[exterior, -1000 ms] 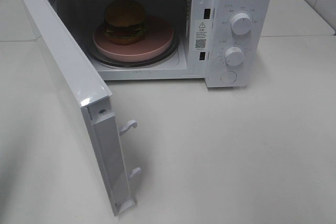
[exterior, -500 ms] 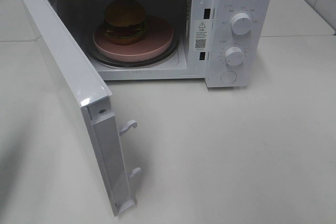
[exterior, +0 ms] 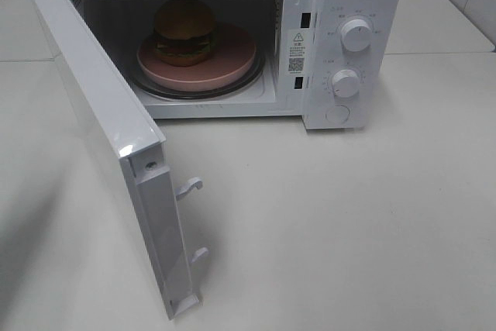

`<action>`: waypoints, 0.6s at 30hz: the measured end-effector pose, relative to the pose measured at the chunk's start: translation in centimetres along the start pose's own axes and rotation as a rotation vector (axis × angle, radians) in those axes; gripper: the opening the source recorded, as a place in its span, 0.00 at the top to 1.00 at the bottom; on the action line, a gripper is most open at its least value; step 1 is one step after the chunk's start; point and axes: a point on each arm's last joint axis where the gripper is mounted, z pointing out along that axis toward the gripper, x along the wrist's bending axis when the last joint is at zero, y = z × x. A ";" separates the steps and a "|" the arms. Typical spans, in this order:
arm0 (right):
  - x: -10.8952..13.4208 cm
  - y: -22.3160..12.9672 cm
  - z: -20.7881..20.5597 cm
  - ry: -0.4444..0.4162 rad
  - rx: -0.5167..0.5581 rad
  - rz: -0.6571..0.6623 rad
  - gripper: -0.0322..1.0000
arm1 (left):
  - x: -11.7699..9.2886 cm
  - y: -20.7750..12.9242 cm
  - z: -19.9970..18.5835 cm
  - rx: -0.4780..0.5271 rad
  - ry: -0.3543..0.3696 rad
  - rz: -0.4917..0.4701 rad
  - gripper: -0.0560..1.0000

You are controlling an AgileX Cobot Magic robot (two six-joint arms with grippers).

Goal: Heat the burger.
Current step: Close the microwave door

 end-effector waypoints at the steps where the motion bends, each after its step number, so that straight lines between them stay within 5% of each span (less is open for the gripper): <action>1: 0.0 0.0 0.0 0.000 0.000 0.000 0.23 | -0.2 -0.5 0.5 0.010 -0.028 0.006 0.95; 18: 0.0 0.0 0.0 0.000 0.000 0.000 0.23 | -1.5 -2.7 4.1 0.070 -0.229 0.010 0.95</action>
